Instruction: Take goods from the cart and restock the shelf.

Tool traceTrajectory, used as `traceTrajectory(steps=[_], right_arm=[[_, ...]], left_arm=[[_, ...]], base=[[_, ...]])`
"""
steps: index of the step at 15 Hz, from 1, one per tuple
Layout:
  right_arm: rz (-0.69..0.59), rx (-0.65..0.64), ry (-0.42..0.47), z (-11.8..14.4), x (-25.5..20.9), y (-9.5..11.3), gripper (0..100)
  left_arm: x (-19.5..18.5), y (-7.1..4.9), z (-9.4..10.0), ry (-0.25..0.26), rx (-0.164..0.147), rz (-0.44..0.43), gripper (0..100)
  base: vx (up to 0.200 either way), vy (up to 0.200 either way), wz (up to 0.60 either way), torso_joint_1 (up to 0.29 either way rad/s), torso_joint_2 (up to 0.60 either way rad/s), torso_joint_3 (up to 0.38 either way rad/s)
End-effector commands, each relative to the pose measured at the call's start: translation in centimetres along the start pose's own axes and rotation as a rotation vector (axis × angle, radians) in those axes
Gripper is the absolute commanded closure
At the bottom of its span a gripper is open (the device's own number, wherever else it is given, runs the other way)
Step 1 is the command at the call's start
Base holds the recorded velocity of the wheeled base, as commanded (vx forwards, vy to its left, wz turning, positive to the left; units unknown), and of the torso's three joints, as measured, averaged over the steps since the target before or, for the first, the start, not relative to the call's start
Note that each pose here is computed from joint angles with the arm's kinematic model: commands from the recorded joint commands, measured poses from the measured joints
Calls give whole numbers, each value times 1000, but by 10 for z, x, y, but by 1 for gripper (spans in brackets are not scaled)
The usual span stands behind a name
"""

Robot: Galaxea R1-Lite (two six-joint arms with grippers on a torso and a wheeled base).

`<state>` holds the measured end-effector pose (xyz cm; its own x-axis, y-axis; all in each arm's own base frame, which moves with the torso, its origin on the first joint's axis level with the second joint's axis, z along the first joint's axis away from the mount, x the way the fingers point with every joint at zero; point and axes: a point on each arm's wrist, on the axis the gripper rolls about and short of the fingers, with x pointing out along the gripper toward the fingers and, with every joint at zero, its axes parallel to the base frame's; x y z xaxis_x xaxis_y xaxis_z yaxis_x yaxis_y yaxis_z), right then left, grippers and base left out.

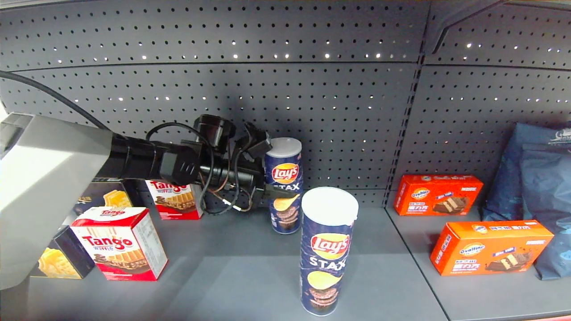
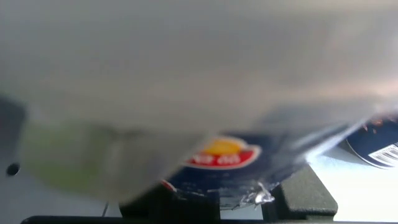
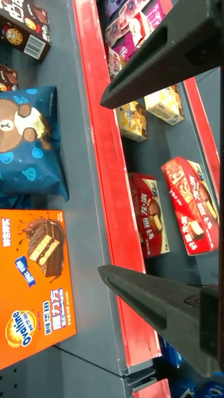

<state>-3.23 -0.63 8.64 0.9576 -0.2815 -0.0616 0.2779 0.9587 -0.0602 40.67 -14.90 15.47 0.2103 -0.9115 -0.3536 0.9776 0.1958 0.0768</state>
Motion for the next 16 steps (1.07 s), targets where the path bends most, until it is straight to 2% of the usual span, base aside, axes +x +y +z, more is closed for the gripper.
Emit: traceTrajectory(steps=[1,11,12,16], right_arm=[[0,-1,2,0,0,0,0],[0,0,2,0,0,0,0],[2,0,2,0,0,0,0],[2,0,2,0,0,0,0]], left_arm=[[5,1,-2,2,-2,-6,100],[14,4,-6,4,-2,-18,100],[15,3,-6,4,-1,-19,0],[15,2,-5,4,0,-21,0]], base=[[0,0,0,0,0,0],[0,0,0,0,0,0],[0,0,0,0,0,0],[0,0,0,0,0,0]])
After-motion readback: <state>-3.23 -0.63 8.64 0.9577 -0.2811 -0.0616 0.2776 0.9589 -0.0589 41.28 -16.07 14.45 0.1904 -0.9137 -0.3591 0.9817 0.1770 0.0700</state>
